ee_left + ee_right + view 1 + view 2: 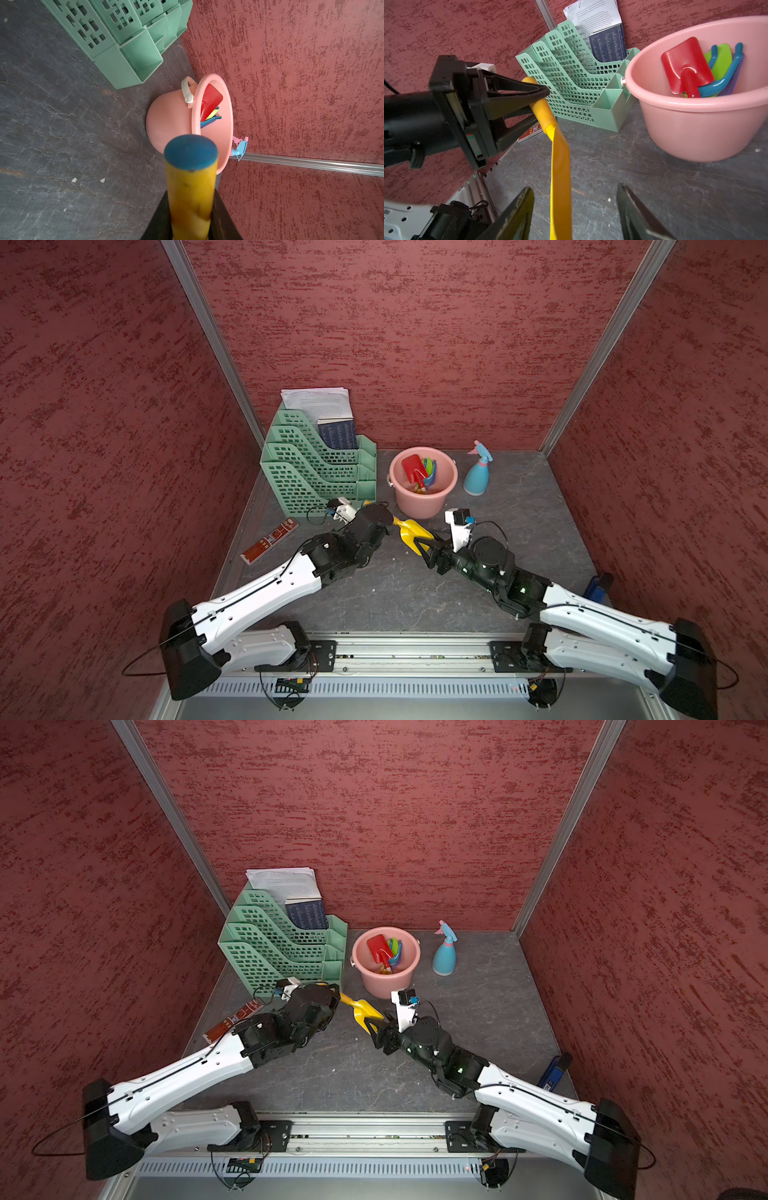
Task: Organize the gardening tools
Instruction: Pick up the gardening tool from the center of the board.
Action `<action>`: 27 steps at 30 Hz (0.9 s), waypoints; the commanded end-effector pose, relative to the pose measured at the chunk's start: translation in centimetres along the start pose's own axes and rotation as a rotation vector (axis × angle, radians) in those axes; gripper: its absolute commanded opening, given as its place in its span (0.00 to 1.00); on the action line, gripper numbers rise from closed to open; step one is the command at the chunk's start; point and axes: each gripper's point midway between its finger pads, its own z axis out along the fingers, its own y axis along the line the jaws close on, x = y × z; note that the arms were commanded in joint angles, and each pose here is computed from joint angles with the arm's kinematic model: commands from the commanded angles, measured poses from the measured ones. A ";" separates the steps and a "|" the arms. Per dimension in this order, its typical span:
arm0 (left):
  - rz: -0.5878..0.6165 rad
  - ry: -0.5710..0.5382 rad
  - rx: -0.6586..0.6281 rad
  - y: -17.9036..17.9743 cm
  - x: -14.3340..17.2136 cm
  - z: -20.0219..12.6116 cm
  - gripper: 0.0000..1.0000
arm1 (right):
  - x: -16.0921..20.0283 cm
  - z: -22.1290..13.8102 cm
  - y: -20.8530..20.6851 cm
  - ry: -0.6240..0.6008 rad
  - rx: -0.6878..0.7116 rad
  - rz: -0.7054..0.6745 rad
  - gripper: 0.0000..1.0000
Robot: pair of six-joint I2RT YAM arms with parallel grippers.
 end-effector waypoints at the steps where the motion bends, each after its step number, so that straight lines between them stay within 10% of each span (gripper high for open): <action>1: -0.020 -0.015 0.066 -1.7 -0.5 -0.7 0.00 | -1.7 0.2 1.6 -0.035 -0.045 0.003 0.63; 6: -0.025 -0.005 0.075 -1.9 -0.3 -0.7 0.00 | -1.8 0.6 1.7 -0.032 -0.041 0.001 0.46; 12: -0.016 0.006 0.075 -1.7 -0.2 -0.8 0.00 | -1.9 0.6 1.6 -0.032 -0.034 0.005 0.02; 15: 0.006 0.025 0.088 -2.0 0.2 -0.7 0.00 | -1.9 0.6 1.6 -0.022 -0.028 0.002 0.00; 19: 0.076 0.060 0.104 -2.4 0.4 -0.7 0.61 | -1.7 0.0 1.3 0.027 0.005 -0.011 0.00; 23: 0.325 0.148 0.129 -3.5 1.2 -1.5 0.99 | -1.5 -2.0 -0.2 0.117 0.111 -0.040 0.00; 27: 0.643 0.251 0.142 -3.7 2.2 -3.3 1.00 | -1.5 -4.9 -0.6 0.224 0.160 -0.081 0.00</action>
